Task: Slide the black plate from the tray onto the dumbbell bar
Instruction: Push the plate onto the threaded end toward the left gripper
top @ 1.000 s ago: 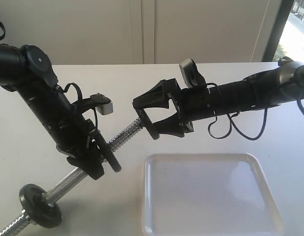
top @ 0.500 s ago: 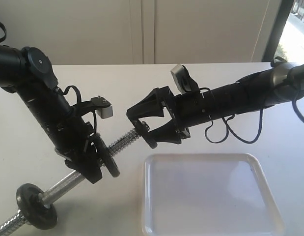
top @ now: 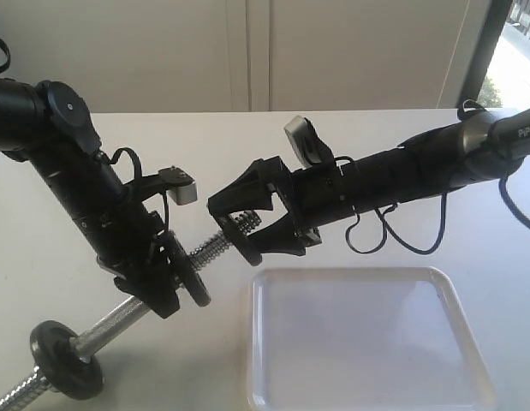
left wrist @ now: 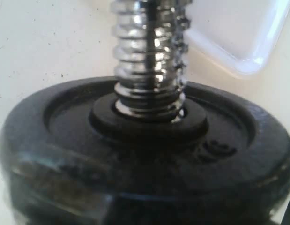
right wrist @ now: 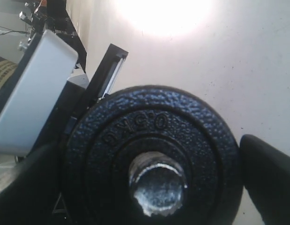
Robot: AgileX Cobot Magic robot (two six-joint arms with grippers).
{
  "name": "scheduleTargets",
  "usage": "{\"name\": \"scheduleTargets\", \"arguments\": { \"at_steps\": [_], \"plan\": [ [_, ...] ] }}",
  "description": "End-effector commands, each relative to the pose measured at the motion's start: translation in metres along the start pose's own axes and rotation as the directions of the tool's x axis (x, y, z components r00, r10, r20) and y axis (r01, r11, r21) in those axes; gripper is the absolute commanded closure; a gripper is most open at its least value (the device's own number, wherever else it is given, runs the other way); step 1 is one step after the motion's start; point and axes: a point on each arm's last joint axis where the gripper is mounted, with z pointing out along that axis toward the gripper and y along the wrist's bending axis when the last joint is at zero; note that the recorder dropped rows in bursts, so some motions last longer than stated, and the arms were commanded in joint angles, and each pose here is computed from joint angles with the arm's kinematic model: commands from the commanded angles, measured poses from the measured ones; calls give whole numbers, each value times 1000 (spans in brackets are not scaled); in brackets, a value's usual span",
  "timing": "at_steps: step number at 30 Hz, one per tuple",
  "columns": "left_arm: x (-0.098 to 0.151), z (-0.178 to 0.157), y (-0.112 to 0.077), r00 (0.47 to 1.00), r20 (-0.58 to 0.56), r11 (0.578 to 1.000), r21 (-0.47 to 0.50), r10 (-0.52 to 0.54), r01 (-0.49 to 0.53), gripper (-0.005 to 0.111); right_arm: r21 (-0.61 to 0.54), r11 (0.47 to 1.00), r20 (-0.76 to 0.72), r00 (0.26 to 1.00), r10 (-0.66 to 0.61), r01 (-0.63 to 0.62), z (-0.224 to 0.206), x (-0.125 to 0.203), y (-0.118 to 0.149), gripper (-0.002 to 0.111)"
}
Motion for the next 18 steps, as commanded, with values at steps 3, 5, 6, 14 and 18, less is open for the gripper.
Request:
{"name": "scheduleTargets", "arguments": {
  "at_steps": [3,5,6,14,18],
  "plan": [
    [-14,-20,-19,991,126,996,85,-43,33,107,-50,999,14,1000,-12,13,-2,-1,9,108],
    [-15,-20,-19,990,134,996,85,-47,35,107,-60,998,28,1000,-1,2,-2,-1,9,108],
    [-15,-20,-19,989,139,996,86,-49,37,107,-63,998,33,999,-3,5,-2,-2,9,108],
    [-17,-20,-19,986,155,995,85,-56,43,107,-77,997,38,999,9,-6,2,0,11,108],
    [-17,-20,-19,986,155,995,85,-56,43,107,-91,996,33,999,8,-5,9,1,15,108]
  ]
}}
